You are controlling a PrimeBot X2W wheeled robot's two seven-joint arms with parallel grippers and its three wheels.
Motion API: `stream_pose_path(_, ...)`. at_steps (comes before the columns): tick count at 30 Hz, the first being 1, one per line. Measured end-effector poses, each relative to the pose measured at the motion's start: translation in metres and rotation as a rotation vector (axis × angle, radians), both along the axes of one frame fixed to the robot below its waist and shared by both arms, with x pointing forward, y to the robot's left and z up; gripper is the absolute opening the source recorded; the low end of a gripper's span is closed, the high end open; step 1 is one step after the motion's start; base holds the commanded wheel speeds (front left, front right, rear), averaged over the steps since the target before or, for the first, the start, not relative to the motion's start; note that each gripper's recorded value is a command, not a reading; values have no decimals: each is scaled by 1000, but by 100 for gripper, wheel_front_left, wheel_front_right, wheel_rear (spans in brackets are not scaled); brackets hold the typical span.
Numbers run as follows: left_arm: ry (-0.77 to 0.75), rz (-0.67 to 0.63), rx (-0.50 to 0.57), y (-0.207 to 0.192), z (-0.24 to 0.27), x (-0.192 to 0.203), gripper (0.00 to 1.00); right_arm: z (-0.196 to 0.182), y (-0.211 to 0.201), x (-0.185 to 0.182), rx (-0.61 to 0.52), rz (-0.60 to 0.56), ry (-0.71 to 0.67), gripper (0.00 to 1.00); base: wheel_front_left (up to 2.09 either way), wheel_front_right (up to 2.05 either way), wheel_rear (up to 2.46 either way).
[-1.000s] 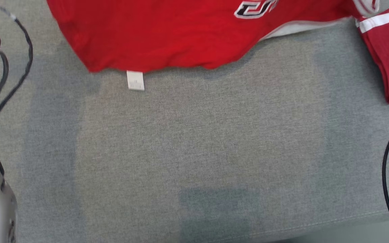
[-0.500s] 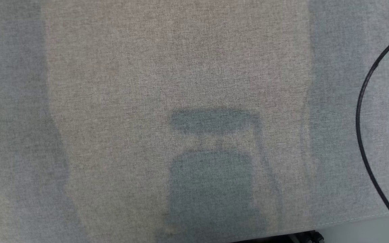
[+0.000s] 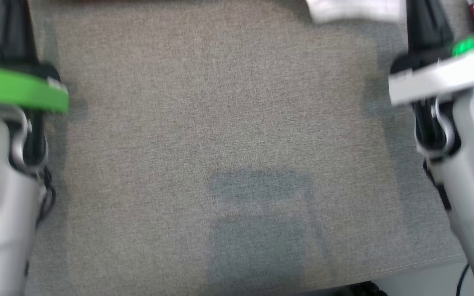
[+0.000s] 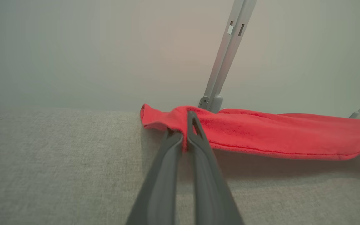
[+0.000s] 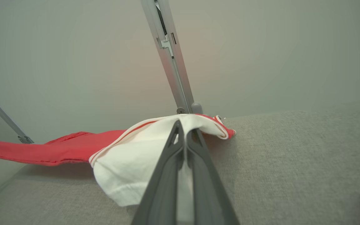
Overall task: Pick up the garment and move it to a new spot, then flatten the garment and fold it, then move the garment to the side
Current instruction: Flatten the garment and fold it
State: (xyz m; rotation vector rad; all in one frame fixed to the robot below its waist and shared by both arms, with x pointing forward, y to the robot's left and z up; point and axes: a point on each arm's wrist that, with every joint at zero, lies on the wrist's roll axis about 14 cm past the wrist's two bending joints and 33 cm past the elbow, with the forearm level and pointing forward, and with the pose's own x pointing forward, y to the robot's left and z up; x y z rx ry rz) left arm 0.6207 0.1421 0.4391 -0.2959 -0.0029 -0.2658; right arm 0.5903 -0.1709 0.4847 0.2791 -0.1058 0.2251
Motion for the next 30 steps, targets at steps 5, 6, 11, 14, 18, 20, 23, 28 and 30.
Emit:
stream_pose_path(5,121,11,4,8,-27,-82,0,-17,-19,-70,8,-46,87,0,0,0,0)
stream_pose_path(6,134,5,24,7,-29,-96,0,-19,-23,-81,7,-57,100,0,0,0,0)
stream_pose_path(11,220,9,35,-3,-39,-167,0,-33,-38,-138,-27,-104,184,0,0,0,0)
stream_pose_path(14,260,24,36,-8,-39,-206,0,-42,-44,-172,-9,-137,234,0,0,0,0)
stream_pose_path(18,305,45,0,-16,-37,-250,0,-51,-53,-213,20,-185,289,0,0,0,0)
stream_pose_path(20,331,60,-17,-21,-33,-273,0,-57,-61,-240,50,-230,324,0,0,0,0)
stream_pose_path(23,347,63,-33,-26,-29,-286,0,-60,-63,-257,70,-249,347,0,0,0,0)
stream_pose_path(28,375,67,-31,-28,-27,-285,0,-59,-58,-256,89,-246,349,0,0,0,0)
stream_pose_path(30,383,44,-23,-31,-26,-281,0,-52,-52,-245,100,-231,323,0,0,0,0)
